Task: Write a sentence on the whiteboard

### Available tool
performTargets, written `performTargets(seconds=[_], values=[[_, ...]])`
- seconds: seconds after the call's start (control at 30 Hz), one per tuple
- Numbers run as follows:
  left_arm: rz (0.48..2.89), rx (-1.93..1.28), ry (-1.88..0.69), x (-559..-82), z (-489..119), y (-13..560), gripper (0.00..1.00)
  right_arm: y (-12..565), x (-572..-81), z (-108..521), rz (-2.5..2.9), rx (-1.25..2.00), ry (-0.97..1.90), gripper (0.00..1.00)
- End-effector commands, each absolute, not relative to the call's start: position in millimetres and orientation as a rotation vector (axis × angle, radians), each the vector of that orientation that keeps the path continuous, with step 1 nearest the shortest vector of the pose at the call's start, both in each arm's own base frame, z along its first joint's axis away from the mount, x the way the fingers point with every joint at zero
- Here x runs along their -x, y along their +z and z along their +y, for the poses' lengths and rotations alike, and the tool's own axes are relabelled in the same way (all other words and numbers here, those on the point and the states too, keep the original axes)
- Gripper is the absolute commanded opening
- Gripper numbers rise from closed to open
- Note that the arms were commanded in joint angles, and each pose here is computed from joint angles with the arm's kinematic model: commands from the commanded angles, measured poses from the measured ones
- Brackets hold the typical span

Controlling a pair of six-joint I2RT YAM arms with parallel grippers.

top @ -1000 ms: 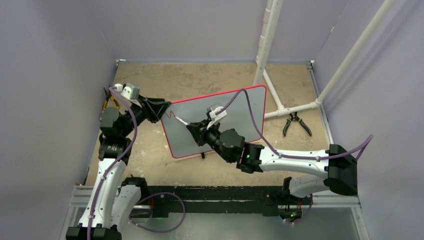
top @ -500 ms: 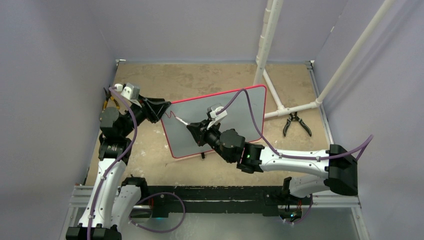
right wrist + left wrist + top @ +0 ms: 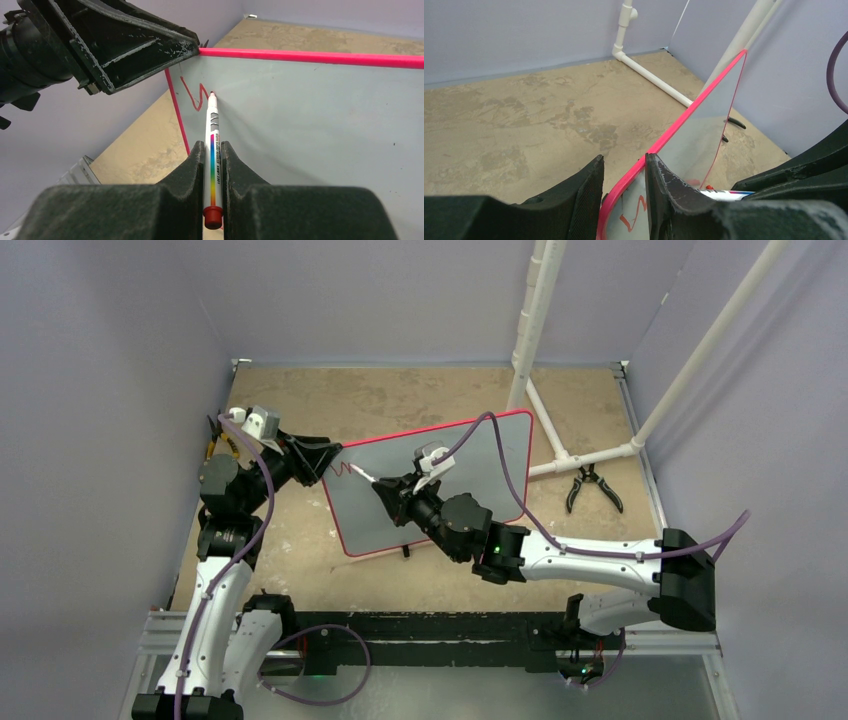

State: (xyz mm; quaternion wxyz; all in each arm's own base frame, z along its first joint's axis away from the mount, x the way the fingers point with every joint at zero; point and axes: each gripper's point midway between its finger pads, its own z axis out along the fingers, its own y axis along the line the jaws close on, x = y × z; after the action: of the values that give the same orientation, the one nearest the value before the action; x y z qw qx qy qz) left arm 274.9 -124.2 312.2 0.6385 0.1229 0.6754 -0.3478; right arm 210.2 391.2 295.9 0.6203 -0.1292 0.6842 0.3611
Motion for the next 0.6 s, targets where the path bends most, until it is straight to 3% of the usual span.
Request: performTargets(seconds=[0.0, 0.57], values=[[1.51, -0.324, -0.814, -269.5, -129.2, 318.5, 0.33, 336.0, -217.9, 383.7, 1.491, 0.226, 0.83, 0.0], [1.513, -0.316, -0.802, -270.3, -127.4, 318.0, 0.33, 350.7, -204.8, 377.3, 1.419, 0.289, 0.885, 0.0]])
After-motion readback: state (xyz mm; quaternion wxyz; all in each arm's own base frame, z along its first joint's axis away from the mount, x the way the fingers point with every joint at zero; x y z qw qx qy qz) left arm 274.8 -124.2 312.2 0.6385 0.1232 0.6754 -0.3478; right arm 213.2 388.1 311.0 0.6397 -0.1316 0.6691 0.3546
